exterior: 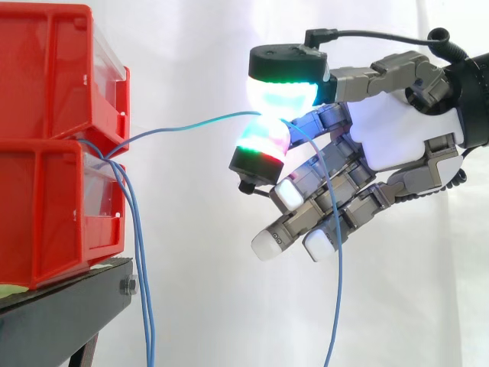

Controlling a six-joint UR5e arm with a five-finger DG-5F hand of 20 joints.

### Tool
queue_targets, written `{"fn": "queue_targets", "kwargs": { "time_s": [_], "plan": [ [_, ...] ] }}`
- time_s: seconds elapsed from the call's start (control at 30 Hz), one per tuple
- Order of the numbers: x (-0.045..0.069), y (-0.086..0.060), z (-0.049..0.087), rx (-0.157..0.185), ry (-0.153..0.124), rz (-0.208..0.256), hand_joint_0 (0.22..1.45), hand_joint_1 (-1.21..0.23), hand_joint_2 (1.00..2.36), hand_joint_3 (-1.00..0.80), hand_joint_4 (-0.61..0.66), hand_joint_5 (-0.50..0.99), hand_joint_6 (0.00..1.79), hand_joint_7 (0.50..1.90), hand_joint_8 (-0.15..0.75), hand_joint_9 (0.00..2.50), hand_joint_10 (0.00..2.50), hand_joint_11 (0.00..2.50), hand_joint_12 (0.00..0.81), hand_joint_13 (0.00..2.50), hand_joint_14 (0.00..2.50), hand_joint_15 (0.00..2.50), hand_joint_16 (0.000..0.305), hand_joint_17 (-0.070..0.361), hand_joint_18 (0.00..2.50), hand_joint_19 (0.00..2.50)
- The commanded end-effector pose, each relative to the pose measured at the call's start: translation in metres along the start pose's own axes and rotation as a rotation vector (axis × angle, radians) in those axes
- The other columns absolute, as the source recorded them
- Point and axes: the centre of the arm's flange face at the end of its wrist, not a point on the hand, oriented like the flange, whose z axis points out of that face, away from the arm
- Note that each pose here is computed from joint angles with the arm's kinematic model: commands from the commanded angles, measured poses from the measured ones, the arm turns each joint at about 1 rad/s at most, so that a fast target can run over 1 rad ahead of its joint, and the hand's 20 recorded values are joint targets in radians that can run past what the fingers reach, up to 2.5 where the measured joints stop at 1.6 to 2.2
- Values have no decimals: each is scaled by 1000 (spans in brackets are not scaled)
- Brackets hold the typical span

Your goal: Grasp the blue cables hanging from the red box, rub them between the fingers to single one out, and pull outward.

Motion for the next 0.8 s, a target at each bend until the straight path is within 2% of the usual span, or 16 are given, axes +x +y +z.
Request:
{"fn": "queue_targets", "kwargs": {
  "time_s": [0.0,0.1,0.57,0.77],
  "plan": [
    [0,0,0,1,-1,-26,600,-813,1021,-89,7,-120,859,1207,284,892,15,714,400,498,12,353,58,130,650,520],
    [0,0,0,-1,-1,-48,600,-813,1021,-85,8,-120,859,1207,283,893,17,717,401,501,11,352,58,130,651,514],
    [0,-1,1,1,-1,-57,604,-815,1020,-84,8,-119,861,1203,285,895,15,715,403,514,11,350,58,131,664,517],
    [1,-14,1,18,0,-63,605,-815,1020,-84,13,-119,861,1202,285,895,17,719,404,516,12,350,58,131,671,518]
  ]
}}
